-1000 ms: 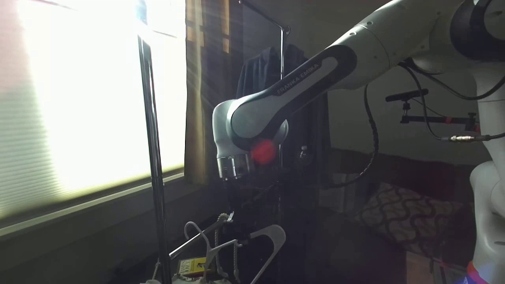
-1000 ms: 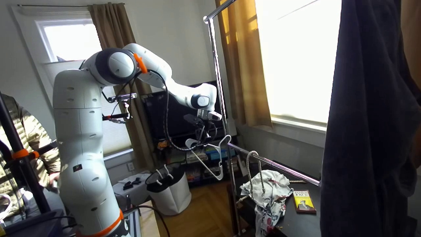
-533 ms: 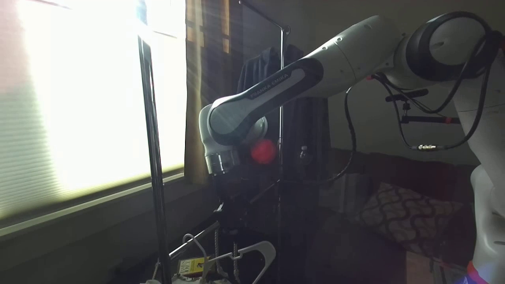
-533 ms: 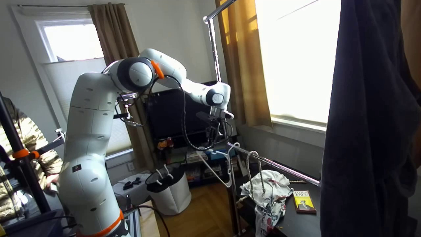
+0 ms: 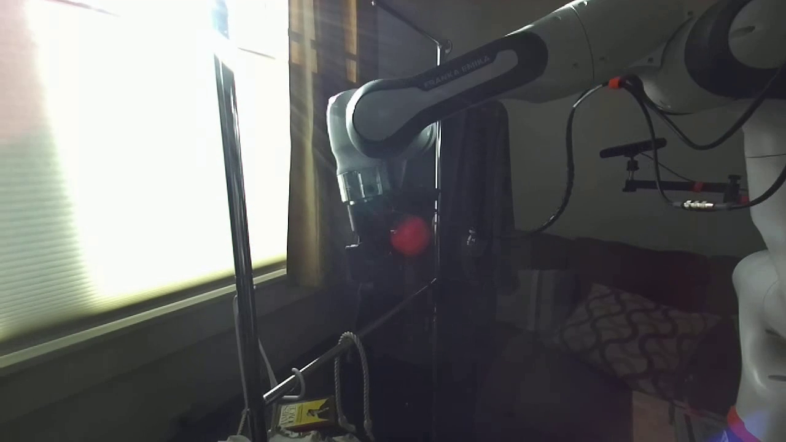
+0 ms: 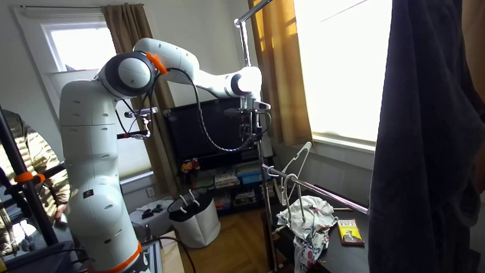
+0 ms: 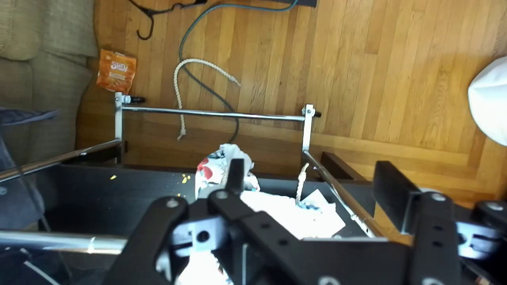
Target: Move the white hanger to the bottom rod
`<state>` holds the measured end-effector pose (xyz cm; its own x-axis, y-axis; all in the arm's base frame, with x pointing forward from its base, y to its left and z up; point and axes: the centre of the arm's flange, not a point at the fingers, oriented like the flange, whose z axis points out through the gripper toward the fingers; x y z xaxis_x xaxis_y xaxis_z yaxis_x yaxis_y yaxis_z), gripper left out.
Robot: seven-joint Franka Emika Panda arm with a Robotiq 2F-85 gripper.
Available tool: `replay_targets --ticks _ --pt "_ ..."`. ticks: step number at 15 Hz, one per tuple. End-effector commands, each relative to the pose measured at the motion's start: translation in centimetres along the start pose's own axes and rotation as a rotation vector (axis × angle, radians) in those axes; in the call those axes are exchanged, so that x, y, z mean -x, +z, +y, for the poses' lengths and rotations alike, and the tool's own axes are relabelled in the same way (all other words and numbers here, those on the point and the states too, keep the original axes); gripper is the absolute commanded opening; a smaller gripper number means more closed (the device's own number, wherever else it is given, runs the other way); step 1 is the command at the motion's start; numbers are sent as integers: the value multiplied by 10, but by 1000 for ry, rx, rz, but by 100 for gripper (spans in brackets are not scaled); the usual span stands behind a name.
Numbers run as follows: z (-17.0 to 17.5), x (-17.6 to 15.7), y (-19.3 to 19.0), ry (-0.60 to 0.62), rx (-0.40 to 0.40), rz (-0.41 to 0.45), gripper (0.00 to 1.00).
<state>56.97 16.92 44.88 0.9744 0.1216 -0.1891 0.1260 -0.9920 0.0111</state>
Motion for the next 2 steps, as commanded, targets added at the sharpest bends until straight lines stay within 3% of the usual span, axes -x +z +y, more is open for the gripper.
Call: replay_targets --ticks 1,2 --pt "6 9 -15 6 8 32 90" --pt "10 18 -26 10 14 55 97"
